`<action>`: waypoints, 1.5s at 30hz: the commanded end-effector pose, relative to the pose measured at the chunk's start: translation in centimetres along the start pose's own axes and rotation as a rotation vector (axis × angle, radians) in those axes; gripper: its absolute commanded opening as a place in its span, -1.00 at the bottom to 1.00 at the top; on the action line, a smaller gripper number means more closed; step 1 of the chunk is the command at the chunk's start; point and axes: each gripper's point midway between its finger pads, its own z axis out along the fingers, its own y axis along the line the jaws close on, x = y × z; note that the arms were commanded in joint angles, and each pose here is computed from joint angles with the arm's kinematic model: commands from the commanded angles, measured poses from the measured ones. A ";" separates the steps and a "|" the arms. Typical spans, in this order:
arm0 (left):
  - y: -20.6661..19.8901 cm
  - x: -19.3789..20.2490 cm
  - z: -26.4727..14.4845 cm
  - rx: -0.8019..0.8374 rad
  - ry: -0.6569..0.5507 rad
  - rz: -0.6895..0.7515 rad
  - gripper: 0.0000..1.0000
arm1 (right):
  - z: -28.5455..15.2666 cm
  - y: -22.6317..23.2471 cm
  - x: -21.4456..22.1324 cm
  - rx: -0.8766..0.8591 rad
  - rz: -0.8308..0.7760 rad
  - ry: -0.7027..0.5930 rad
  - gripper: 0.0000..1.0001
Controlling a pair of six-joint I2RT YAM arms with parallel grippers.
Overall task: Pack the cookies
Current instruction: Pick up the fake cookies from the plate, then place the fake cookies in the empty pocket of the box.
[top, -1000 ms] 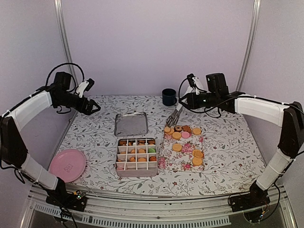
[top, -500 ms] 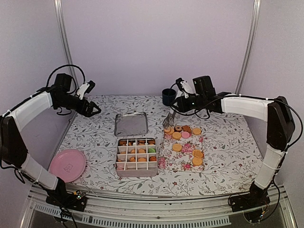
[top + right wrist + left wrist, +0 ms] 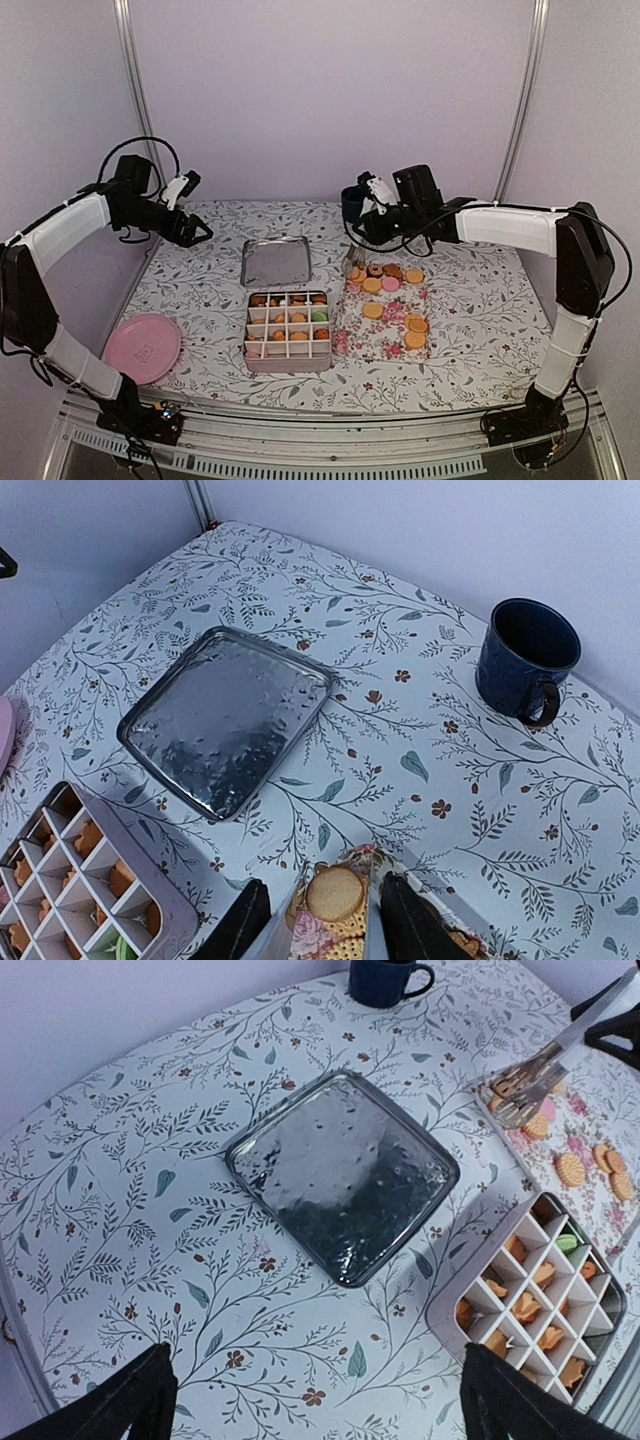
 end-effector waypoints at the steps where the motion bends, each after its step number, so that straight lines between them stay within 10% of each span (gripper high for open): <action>1: -0.3 0.3 0.3 0.022 0.009 0.001 0.98 | 0.3 0.1 -0.6 0.014 -0.029 -0.017 -0.23; 24: -0.3 -0.2 0.2 0.027 -0.002 0.000 0.99 | -3.5 2.0 -4.1 0.012 -0.050 -0.089 -0.87; 45: -0.1 -0.3 0.2 0.018 0.005 0.003 0.98 | -9.4 21.5 -0.1 -0.293 -0.149 -0.038 -0.88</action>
